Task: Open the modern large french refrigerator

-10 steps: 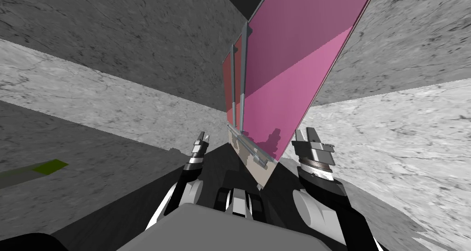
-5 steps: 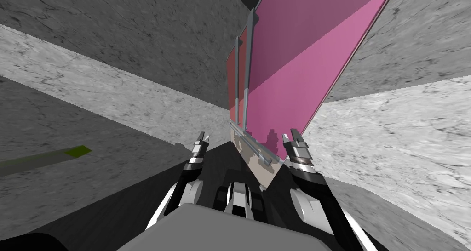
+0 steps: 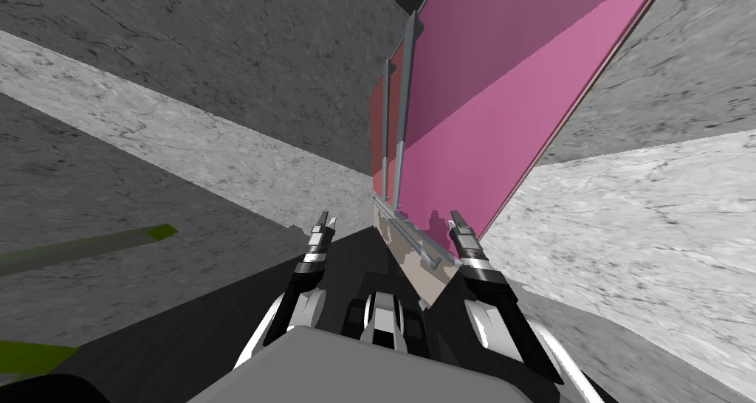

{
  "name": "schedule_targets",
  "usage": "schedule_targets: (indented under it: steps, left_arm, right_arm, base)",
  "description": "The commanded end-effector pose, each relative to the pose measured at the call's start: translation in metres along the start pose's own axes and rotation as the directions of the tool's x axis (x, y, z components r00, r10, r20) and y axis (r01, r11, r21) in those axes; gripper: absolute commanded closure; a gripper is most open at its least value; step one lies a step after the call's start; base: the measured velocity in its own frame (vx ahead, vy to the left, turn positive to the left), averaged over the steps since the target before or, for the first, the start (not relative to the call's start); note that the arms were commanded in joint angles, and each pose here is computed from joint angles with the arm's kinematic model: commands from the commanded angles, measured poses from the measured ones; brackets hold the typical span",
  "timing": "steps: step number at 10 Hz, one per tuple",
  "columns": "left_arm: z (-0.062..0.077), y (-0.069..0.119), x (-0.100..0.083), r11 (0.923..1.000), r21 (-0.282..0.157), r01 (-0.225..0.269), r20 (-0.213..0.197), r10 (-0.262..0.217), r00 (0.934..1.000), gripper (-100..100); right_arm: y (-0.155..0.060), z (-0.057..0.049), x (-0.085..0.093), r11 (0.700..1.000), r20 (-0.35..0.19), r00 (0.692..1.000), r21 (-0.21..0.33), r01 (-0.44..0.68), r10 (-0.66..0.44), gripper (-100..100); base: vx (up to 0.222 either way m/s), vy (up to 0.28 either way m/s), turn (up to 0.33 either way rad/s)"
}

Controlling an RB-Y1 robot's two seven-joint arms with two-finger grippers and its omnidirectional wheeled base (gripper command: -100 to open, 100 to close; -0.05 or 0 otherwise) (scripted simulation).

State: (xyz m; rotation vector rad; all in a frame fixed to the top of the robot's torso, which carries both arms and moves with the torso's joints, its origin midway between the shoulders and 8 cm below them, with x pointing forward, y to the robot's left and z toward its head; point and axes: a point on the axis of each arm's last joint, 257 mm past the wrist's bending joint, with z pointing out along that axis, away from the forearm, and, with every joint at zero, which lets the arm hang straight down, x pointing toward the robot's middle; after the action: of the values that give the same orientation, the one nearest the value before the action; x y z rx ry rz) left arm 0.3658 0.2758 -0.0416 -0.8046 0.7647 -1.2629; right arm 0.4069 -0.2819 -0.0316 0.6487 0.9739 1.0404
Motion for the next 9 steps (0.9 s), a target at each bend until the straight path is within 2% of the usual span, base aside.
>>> schedule_targets:
  steps: [1,2,3,6,7,8,9]
  left_arm:
    - [0.0,0.0,0.0,1.0,0.0,0.0,0.0,0.0,1.0,0]
    - [0.0,0.0,0.0,1.0,0.0,0.0,0.0,0.0,1.0,0]
    - [0.0,0.0,0.0,1.0,0.0,0.0,0.0,0.0,1.0,0]
    - [0.0,0.0,0.0,1.0,0.0,0.0,0.0,0.0,1.0,0]
    - [0.0,0.0,0.0,1.0,0.0,0.0,0.0,0.0,1.0,0]
    - [0.0,0.0,0.0,1.0,0.0,0.0,0.0,0.0,1.0,0]
    - [0.0,0.0,0.0,1.0,0.0,0.0,0.0,0.0,1.0,0]
  right_arm:
    - [-0.037,-0.004,0.013,0.994,-0.041,0.997,0.087,0.073,-0.069,-100]
    - [-0.06,-0.006,0.019,0.981,-0.072,0.99,0.144,0.127,-0.118,-100]
    - [-0.069,-0.008,0.02,0.976,-0.08,0.988,0.164,0.141,-0.13,-100]
    - [-0.123,-0.019,0.03,0.924,-0.157,0.962,0.28,0.259,-0.222,-100]
    - [-0.135,-0.024,0.031,0.907,-0.173,0.955,0.308,0.286,-0.242,-100]
    - [-0.138,-0.025,0.03,0.902,-0.175,0.953,0.319,0.293,-0.247,-100]
    - [-0.16,-0.032,0.032,0.866,-0.213,0.935,0.362,0.345,-0.283,-100]
  base:
    - [-0.007,-0.007,0.089]
    - [-0.009,-0.004,0.166]
    - [-0.009,-0.005,0.103]
    - [-0.01,-0.004,0.182]
    - [-0.009,-0.007,0.108]
    - [-0.003,-0.003,-0.034]
    - [-0.008,-0.001,0.2]
